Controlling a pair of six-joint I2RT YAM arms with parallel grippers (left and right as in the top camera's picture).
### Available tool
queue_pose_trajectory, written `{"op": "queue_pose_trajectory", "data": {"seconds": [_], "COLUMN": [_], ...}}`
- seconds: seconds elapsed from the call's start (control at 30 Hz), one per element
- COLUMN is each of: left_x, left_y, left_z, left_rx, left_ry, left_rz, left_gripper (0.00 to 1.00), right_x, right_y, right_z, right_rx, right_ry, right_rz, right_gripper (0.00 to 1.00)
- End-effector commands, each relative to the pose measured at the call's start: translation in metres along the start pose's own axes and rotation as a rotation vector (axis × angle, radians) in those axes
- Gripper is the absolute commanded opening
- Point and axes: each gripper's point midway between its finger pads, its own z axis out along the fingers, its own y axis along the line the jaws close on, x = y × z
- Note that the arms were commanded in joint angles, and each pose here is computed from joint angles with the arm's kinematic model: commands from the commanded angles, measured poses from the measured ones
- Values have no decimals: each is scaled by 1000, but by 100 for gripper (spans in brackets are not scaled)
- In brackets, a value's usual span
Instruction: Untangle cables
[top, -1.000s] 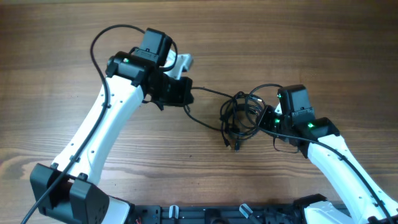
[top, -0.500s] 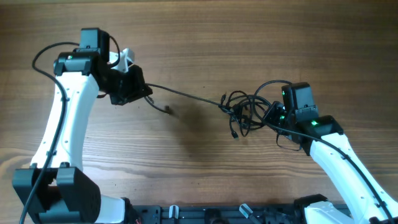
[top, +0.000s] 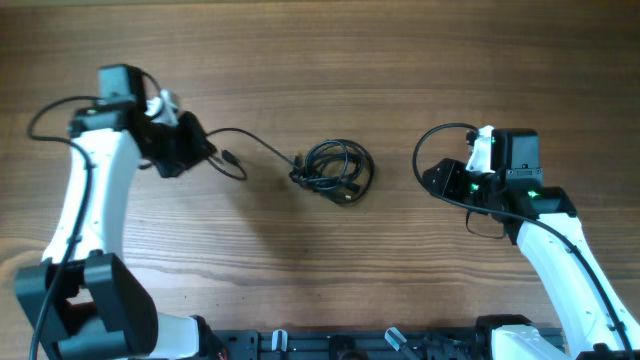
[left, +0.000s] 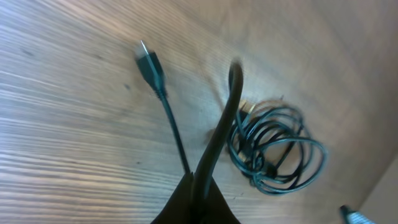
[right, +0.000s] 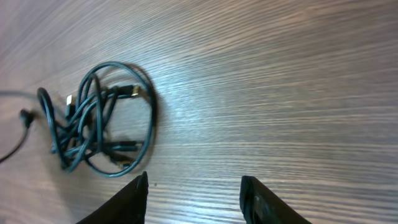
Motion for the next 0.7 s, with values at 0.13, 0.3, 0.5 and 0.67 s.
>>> {"op": "queue_pose_trajectory", "data": {"seconds": [0.13,0.3,0.5,0.67], "left_x": [33,21,8,-7], "left_y": [-44,-34,-17,-14], "left_z": [42,42,41,44], "left_rx": [26,-41,-147,-169], "left_ry": [30,-27,-90,-152], "left_rz": [219,226,158,105], "left_gripper": [19,83,91,93], "right_x": [26,37,50,67], "right_y": [49,86,157,190], "right_z": [-5,0,18,54], "right_rx": [-308,-371,-391,-419], "right_ry": [121,147,61,60], "right_rz": [-115,-142,-186,-150], "right_gripper": [60,58,52,52]}}
